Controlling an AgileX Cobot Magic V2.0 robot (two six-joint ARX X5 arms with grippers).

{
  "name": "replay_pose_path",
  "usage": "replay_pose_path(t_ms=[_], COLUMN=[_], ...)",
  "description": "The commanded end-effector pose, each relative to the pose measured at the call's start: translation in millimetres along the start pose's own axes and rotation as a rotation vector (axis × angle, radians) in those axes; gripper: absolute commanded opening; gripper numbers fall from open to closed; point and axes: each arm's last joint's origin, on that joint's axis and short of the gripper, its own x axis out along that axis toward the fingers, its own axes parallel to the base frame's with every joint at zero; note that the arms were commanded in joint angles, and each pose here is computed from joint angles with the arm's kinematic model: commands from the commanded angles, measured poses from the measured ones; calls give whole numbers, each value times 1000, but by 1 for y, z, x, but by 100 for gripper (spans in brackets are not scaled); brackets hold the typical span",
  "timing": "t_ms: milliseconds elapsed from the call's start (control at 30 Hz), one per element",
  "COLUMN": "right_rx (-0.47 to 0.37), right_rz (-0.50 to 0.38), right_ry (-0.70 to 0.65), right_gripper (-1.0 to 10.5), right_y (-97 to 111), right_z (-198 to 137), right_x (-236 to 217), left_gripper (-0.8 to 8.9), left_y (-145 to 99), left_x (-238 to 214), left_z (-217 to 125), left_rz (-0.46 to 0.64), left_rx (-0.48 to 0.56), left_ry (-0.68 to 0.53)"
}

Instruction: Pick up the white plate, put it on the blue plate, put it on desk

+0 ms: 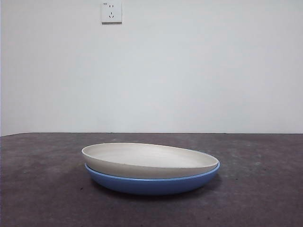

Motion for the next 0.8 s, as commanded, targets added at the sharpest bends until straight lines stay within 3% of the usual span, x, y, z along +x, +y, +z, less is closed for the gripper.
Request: replay_pose_path(t_ms=[33, 200, 400, 600, 800], right_rx=[-17, -17, -17, -17, -17], right_rz=[7, 7, 7, 7, 7], right_ry=[-19, -19, -19, -19, -19], right_gripper=[17, 17, 17, 17, 17], right_y=[1, 1, 1, 1, 1], right_z=[4, 4, 4, 4, 4], right_x=[-2, -2, -2, -2, -2], left_gripper=[20, 20, 20, 20, 20], left_y=[8, 25, 43, 53, 58], left_x=[19, 58, 109, 131, 133], left_z=[-16, -61, -121, -157, -165], left_rz=[73, 164, 210, 239, 288], left_rx=[42, 66, 15, -95, -94], left_ry=[-111, -299, -398, -384, -365])
